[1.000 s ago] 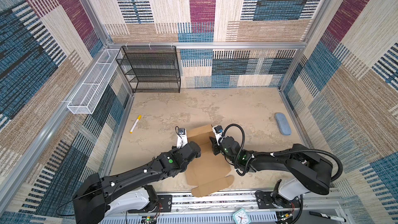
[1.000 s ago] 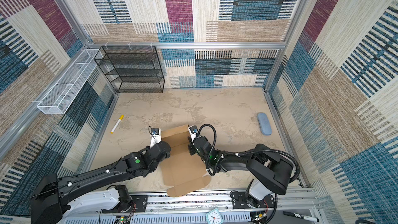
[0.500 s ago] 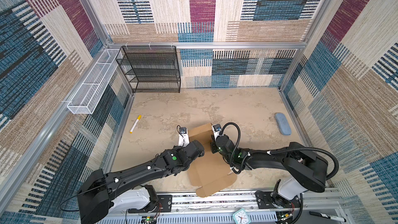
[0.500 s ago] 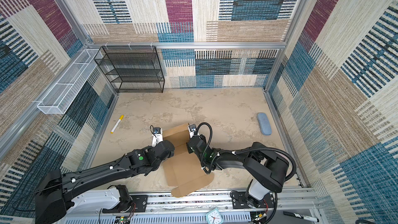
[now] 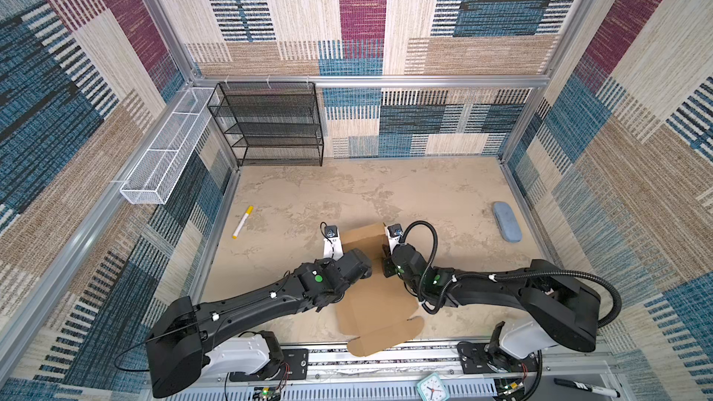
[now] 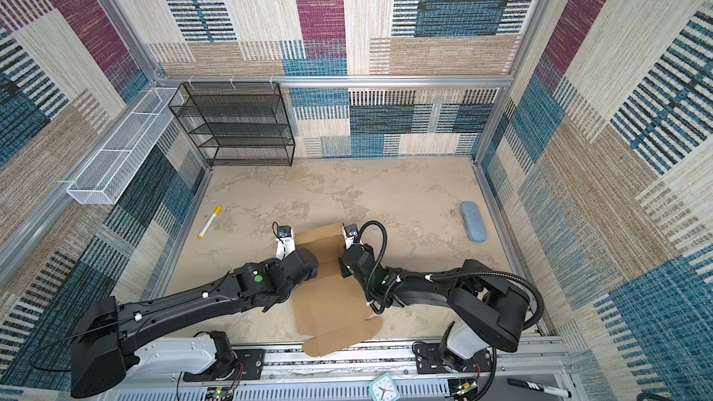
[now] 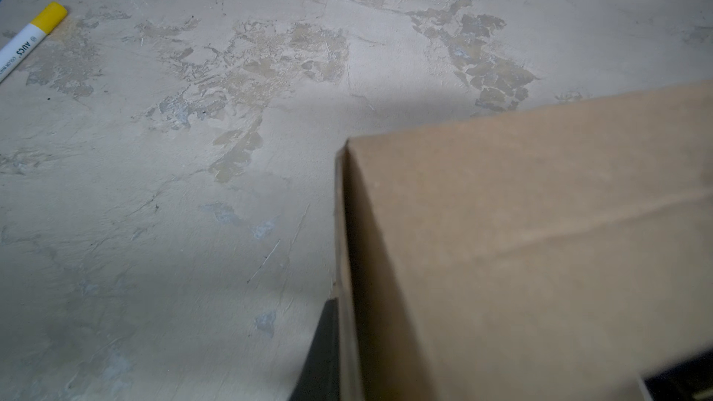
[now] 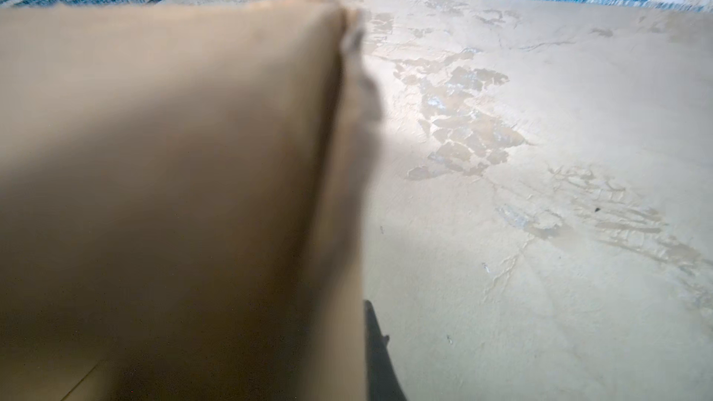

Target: Fold the paper box

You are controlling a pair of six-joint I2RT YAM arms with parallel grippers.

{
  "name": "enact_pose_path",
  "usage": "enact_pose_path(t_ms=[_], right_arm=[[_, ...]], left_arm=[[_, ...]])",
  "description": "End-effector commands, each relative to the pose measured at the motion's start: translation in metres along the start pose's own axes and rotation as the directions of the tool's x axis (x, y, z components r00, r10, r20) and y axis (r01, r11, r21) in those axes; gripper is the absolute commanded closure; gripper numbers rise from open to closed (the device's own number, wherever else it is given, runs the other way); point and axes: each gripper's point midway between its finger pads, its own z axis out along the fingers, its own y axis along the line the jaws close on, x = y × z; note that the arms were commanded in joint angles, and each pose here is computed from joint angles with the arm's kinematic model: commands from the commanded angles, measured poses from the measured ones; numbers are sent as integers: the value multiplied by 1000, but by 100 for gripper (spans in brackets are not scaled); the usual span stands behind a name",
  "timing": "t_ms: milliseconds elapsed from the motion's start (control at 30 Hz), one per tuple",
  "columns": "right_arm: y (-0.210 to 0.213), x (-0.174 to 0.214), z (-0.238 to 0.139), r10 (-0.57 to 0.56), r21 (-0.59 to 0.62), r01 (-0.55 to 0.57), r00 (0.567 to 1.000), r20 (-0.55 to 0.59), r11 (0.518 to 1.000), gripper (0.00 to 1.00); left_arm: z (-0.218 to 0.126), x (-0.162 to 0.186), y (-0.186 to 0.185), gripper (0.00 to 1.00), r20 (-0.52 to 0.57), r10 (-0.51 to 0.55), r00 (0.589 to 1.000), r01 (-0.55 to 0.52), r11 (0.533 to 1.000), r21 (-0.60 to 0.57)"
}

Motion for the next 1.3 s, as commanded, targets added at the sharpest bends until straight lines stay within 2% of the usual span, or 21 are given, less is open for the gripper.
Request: enact_pose_path(t_ms=[0,100,267,367,500,900,1100,1133,1167,1267], right_arm=[[-3,14,0,52,-40,-55,997,-64,998,88],[-8,18,0,66,-27,-68,995,-76,997,86],[-25,20,2,76,81,-69,994,-85,994,100],[-36,22,6,77,166,-58,991,-108,984,100],[-41,21,8,78,212,-52,990,-115,976,100],[-26,13,0,80,104,-71,993,-85,992,100],[-30,11,-8,98,114,-91,994,-56,989,100],[-32,11,-9,100,125,-93,993,-54,988,100],[-33,11,-9,103,133,-96,993,-53,987,100],[-36,11,-10,114,155,-104,992,-56,982,100]], left_arm=[[-3,-15,7,100,63,-51,997,53,998,-37],[-5,-16,6,100,65,-56,996,58,998,-32],[-9,-19,10,100,77,-69,995,72,997,-25],[-11,-20,11,100,80,-73,994,76,997,-27],[-12,-21,9,100,86,-69,994,71,997,-28],[-6,-18,4,100,94,-39,995,41,999,-21],[-3,-20,-6,88,85,-17,996,18,1000,-13],[-2,-20,-8,82,84,-17,996,18,1000,-8],[-2,-21,-10,71,84,-21,996,22,1000,-2],[-3,-23,-14,60,87,-23,996,21,1000,17]])
